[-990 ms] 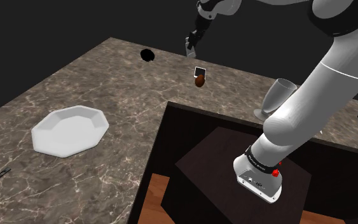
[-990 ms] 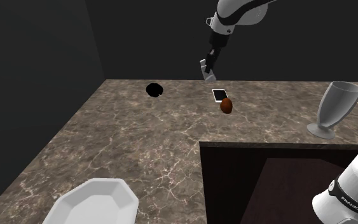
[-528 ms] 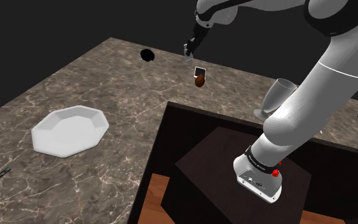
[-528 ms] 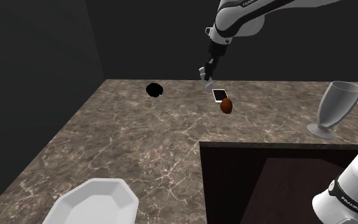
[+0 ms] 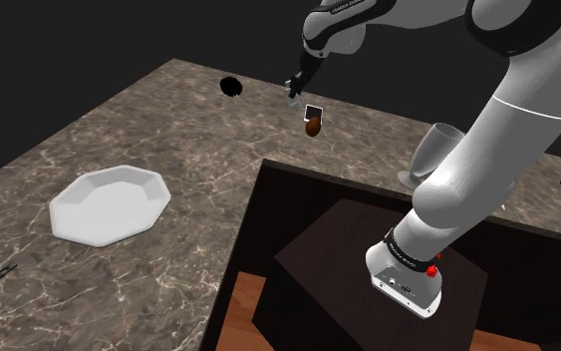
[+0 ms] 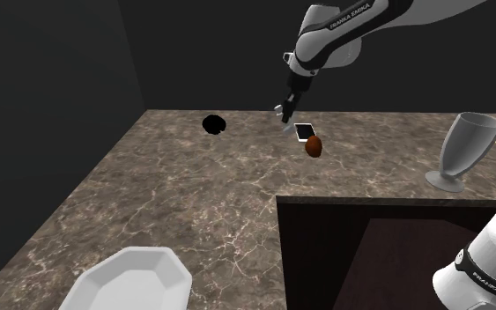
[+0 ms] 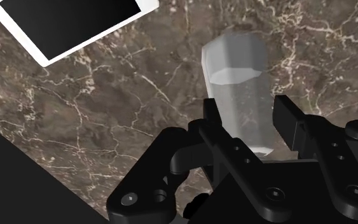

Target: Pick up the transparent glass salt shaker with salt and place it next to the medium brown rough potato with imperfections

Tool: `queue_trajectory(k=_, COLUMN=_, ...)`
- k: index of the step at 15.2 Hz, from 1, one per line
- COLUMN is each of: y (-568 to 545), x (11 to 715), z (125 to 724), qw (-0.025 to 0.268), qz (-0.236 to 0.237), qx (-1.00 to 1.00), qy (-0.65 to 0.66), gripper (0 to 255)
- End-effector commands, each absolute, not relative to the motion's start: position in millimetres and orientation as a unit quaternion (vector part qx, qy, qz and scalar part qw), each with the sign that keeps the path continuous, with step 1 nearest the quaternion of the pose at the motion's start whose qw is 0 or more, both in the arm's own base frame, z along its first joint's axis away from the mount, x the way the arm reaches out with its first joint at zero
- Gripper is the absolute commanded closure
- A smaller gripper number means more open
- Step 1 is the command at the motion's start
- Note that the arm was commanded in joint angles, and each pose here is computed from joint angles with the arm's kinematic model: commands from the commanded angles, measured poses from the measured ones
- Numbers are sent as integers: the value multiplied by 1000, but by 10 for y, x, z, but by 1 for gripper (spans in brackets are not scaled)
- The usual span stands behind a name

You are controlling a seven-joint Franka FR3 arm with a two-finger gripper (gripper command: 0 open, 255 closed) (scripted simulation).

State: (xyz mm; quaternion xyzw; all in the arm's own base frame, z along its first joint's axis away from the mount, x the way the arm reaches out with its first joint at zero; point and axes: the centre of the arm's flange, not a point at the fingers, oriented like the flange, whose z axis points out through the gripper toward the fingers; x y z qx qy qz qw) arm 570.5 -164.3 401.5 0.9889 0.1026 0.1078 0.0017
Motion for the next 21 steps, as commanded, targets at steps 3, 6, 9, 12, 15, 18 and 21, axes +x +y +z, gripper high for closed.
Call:
queue_trajectory(k=3, y=-1651, x=5704, z=3806, qw=2, qz=108, qx=989, qy=103, gripper=255)
queue_trajectory(k=6, y=-1651, x=5704, z=3648, qw=2, qz=108, qx=989, qy=103, gripper=255)
queue_trajectory(k=9, y=-1651, x=5704, z=3475, qw=2, qz=108, qx=989, qy=103, gripper=255)
queue_trajectory(k=12, y=-1651, x=5704, z=3475, qw=2, qz=108, qx=989, qy=103, gripper=255)
queue_trajectory(k=15, y=-1651, x=5704, z=3475, qw=2, qz=108, qx=989, qy=103, gripper=255)
queue_trajectory(k=18, y=-1651, x=5704, z=3475, qw=2, qz=108, qx=989, qy=103, gripper=0)
queue_trajectory(k=21, y=-1651, x=5704, z=3475, qw=2, qz=108, qx=989, qy=103, gripper=0)
